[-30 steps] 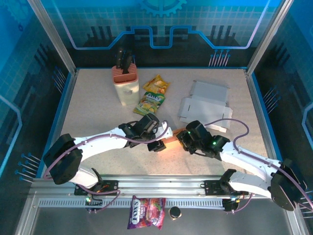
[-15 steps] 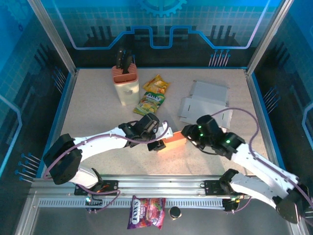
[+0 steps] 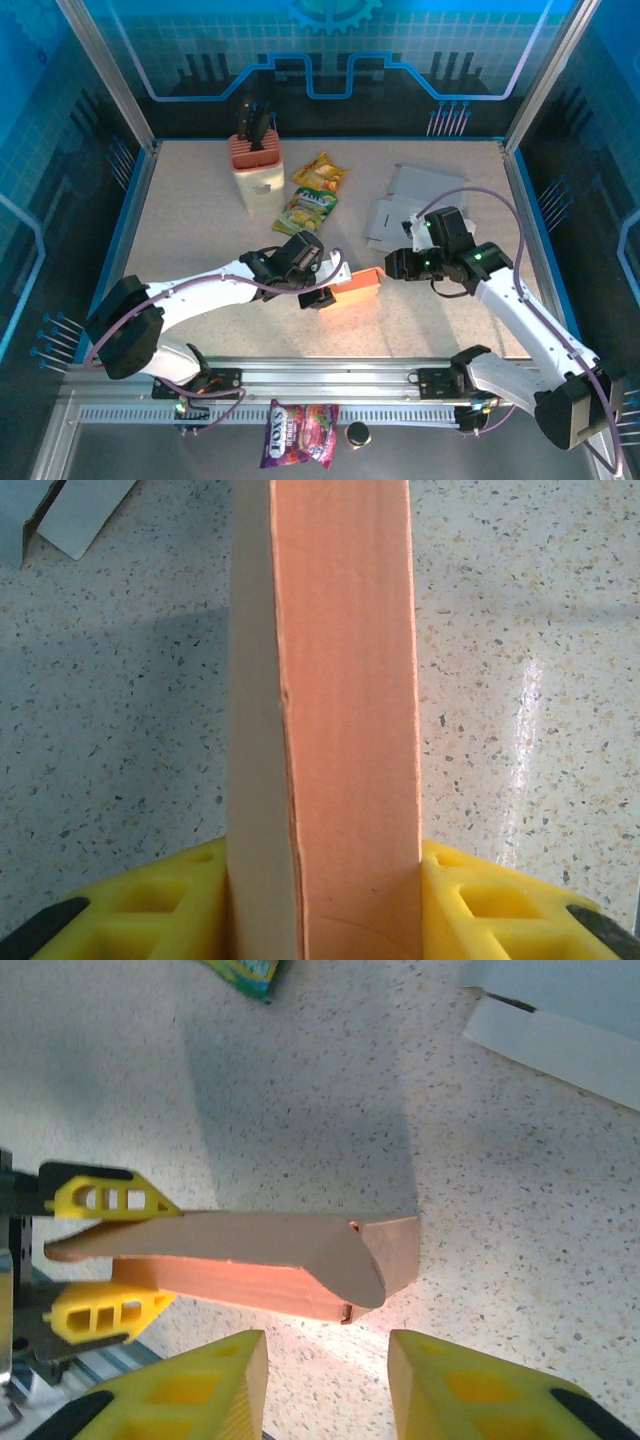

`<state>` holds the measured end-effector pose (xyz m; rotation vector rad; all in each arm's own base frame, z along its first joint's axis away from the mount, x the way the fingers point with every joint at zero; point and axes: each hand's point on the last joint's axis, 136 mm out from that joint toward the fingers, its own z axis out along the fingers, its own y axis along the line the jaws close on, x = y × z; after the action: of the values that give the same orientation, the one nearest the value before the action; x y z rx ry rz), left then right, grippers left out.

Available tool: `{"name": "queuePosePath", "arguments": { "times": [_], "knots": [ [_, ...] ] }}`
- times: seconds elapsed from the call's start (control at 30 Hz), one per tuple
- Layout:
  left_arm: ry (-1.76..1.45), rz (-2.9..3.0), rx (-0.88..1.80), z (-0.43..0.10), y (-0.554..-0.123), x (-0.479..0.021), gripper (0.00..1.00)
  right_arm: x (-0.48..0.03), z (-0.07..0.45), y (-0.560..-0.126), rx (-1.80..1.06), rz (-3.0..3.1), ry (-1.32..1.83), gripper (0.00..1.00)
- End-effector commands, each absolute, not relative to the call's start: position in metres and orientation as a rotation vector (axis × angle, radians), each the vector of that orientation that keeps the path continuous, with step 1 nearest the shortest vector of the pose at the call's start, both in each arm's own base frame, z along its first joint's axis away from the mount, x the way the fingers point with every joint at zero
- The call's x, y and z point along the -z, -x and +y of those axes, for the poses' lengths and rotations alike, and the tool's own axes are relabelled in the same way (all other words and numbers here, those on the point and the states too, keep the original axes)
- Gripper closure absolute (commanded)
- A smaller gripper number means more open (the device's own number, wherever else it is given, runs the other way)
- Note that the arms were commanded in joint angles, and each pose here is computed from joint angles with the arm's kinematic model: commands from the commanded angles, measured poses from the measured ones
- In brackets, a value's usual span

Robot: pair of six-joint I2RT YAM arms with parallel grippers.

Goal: Fold the paper box

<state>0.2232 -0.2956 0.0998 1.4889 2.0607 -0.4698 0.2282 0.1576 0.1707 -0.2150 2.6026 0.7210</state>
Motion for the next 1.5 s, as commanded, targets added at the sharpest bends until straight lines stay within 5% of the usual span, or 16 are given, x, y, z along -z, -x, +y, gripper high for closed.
{"name": "queuePosePath", "arguments": {
  "times": [0.0, 0.67, 1.47],
  "knots": [
    [-1.506, 2.068, 0.465, -0.290, -0.221, -0.101, 0.59, -0.168, 0.162, -0.218, -0.677, 2.626, 0.406, 0.60],
    [-1.513, 2.069, 0.465, -0.291, -0.222, -0.101, 0.59, -0.148, 0.172, -0.230, -0.428, 2.679, 0.611, 0.63],
    [-1.512, 2.070, 0.470, -0.293, -0.224, -0.101, 0.59, -0.139, 0.174, -0.242, -0.252, 2.688, 0.627, 0.92]
  ]
}}
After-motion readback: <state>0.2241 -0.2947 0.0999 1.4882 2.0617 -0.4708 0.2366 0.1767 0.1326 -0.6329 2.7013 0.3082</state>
